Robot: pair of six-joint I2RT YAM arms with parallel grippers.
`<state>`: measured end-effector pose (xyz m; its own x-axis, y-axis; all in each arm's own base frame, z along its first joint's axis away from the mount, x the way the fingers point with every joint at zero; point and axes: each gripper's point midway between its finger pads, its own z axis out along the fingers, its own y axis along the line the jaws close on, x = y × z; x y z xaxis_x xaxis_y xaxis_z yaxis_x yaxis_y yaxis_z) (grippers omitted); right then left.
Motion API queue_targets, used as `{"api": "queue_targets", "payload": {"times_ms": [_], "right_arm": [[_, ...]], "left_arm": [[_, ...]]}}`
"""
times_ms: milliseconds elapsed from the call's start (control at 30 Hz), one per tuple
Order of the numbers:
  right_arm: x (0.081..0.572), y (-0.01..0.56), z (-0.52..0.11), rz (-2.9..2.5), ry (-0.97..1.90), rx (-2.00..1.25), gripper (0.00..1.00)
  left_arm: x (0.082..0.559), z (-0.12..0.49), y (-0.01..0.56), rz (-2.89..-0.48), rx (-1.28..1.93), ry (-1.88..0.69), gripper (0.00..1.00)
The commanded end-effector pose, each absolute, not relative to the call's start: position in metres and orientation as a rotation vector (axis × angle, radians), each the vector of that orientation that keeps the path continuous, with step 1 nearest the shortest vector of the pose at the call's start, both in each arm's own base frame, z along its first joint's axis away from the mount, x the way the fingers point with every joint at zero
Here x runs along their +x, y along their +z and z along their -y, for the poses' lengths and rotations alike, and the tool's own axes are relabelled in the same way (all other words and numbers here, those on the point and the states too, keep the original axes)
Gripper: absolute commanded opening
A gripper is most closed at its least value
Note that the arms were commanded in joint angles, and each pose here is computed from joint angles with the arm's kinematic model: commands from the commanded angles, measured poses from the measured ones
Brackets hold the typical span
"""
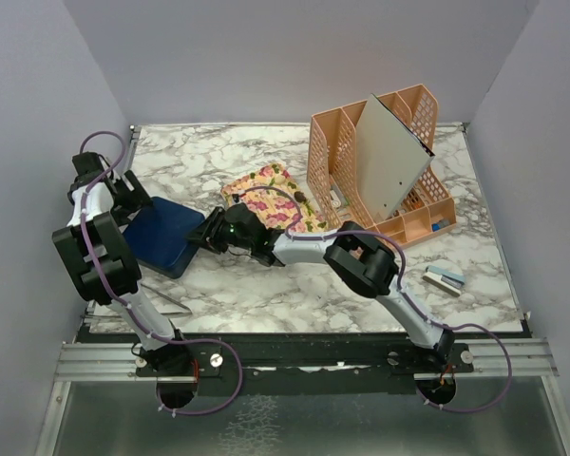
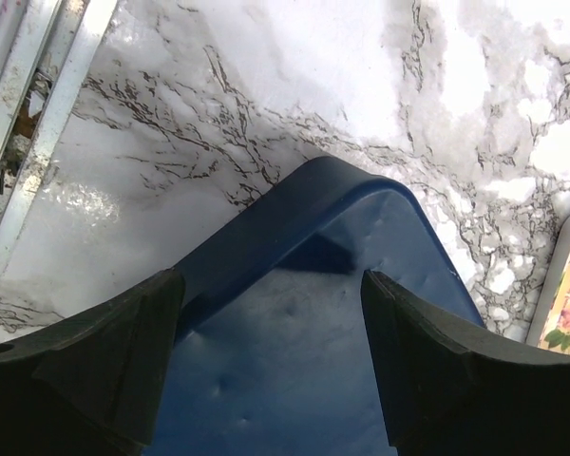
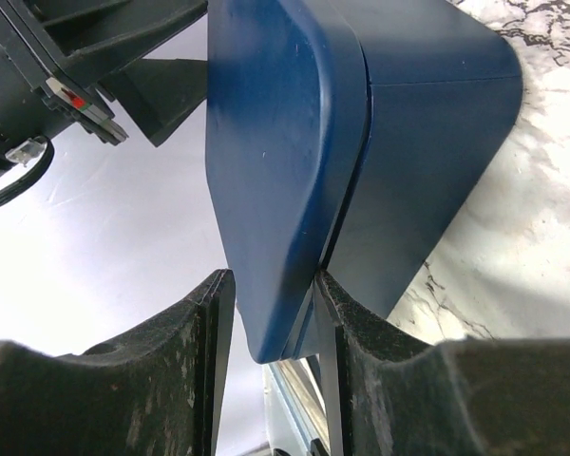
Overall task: Pack the chocolate
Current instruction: Adjust the packing box at the center of the board.
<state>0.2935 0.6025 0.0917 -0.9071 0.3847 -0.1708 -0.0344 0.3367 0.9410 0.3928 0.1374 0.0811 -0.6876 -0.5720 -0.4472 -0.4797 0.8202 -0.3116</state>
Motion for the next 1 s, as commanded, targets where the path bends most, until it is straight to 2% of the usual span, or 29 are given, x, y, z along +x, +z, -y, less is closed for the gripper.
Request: {"api": "queue_targets", "payload": {"times_ms": [0,300,800,967], "right_arm": [[0.315,0.088,-0.604,-2.181,1.636,0.26,0.43],[0.346,0.123,-0.588,-2.062,1.705,0.135,0.41],[0.326,0.191,-0.593,-1.825,2.017,-0.229,0.39],[0.326,0.181,-0.595,-1.874,2.027,-0.264,0.39]], "left_arm": [[0.388,-0.111,0.096,-2.417,-0.777,-0.404,0.79],[0.377,-0.07,0.108,-2.323,-0.757,-0.658,0.76],[0.365,-0.061,0.102,-2.336,-0.745,-0.659,0.72],[0.364,-0.057,0.104,-2.332,-0.739,-0.664,0.72]]}}
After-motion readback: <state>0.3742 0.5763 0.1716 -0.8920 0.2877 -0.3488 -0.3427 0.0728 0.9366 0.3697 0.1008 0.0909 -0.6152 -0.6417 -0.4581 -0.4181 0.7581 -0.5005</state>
